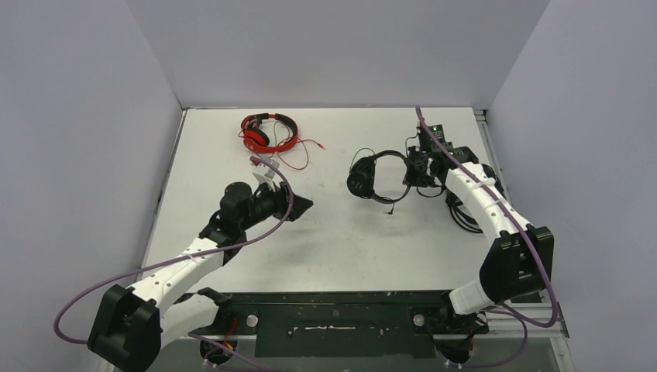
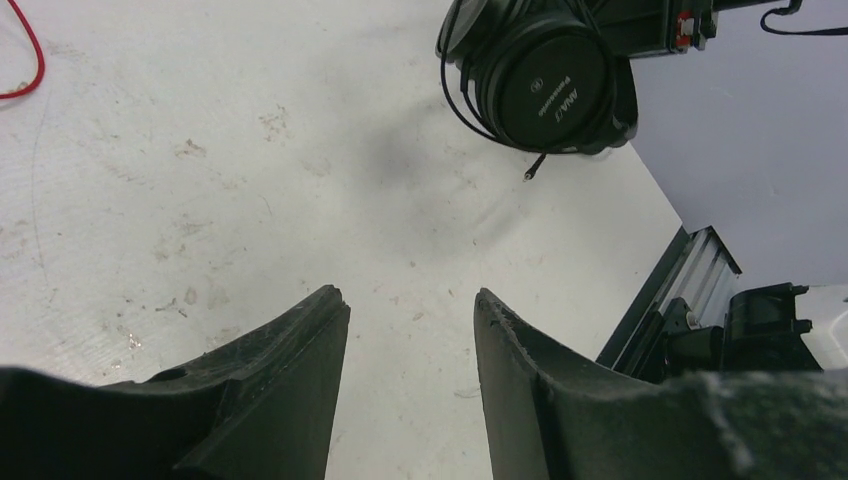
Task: Wrap the headphones
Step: Place the headphones at the center of the board.
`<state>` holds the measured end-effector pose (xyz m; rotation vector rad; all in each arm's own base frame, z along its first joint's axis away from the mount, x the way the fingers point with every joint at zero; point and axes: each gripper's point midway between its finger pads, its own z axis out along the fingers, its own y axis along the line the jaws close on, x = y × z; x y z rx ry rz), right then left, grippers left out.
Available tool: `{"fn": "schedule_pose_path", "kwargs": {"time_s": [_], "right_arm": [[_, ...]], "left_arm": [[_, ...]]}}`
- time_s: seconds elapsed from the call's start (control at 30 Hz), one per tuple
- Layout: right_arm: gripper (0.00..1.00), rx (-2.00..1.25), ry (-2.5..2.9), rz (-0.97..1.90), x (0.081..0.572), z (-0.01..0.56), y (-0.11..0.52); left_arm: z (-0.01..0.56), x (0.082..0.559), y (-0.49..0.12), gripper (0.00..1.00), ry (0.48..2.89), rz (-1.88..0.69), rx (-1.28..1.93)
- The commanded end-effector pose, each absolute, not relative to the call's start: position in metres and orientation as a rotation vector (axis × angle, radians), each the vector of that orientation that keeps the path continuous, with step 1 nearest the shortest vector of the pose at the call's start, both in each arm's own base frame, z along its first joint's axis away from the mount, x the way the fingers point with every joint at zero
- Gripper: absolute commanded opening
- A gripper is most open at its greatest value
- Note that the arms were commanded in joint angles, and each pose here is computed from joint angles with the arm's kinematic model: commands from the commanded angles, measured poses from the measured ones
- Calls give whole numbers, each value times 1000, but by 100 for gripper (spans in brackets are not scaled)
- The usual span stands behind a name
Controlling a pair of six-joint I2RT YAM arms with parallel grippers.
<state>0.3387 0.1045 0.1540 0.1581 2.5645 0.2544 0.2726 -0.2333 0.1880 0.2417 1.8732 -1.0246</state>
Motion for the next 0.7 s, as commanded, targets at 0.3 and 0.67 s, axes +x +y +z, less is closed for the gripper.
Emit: {"fn": "schedule_pose_path", "kwargs": {"time_s": [0.3,0.67], "right_arm": [[0,373,2501,161,379,127,46],[0,618,2515,-47,377,78,2]], "left_arm": [[218,270,-219,47,1890,-921,226],[220,268,-174,58,1956,-710,51]]}}
